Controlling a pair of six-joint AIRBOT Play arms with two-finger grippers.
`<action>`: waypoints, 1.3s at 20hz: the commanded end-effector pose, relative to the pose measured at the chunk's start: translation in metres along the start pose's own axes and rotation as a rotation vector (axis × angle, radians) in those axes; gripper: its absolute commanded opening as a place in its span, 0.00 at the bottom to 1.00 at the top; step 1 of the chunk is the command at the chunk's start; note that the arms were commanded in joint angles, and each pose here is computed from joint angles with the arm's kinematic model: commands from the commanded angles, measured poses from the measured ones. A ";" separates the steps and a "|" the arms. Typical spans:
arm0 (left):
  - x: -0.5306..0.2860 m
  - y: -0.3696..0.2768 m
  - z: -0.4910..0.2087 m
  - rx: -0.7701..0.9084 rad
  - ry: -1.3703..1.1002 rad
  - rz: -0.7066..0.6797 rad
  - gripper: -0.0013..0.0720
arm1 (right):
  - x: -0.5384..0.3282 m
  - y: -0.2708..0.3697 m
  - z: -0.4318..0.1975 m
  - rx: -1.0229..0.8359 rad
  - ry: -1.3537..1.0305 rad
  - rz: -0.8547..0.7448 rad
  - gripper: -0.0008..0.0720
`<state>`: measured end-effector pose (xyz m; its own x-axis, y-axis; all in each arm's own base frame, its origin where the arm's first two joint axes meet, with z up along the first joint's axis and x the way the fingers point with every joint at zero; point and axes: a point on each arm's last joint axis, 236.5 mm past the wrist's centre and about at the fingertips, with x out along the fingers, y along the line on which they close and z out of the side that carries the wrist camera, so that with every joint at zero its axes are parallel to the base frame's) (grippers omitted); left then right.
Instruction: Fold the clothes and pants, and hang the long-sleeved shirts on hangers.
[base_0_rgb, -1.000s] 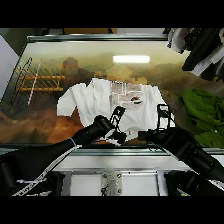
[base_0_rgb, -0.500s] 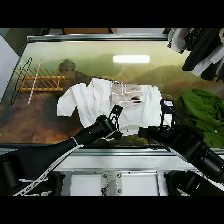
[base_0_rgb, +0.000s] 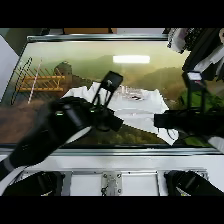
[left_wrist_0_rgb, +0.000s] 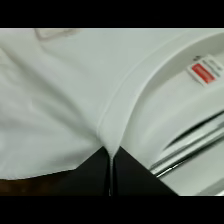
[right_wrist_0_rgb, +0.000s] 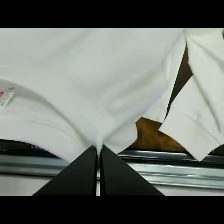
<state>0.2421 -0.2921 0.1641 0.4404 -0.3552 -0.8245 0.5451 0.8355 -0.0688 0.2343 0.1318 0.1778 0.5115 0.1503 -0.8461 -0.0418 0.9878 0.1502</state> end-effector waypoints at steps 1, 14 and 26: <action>-0.086 -0.039 -0.019 -0.016 -0.019 -0.229 0.04 | -0.039 0.016 -0.020 -0.029 0.099 0.104 0.03; 0.062 -0.022 -0.141 -0.295 0.391 -0.227 0.04 | 0.059 0.007 -0.094 -0.106 0.384 -0.058 0.03; 0.036 -0.068 -0.186 -0.162 0.440 -0.329 0.83 | 0.057 0.011 -0.120 -0.099 0.466 -0.019 0.04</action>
<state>0.0926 -0.2817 0.0280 -0.0805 -0.3998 -0.9130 0.4842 0.7850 -0.3864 0.1640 0.1527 0.0708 0.0913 0.0976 -0.9910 -0.1268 0.9882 0.0856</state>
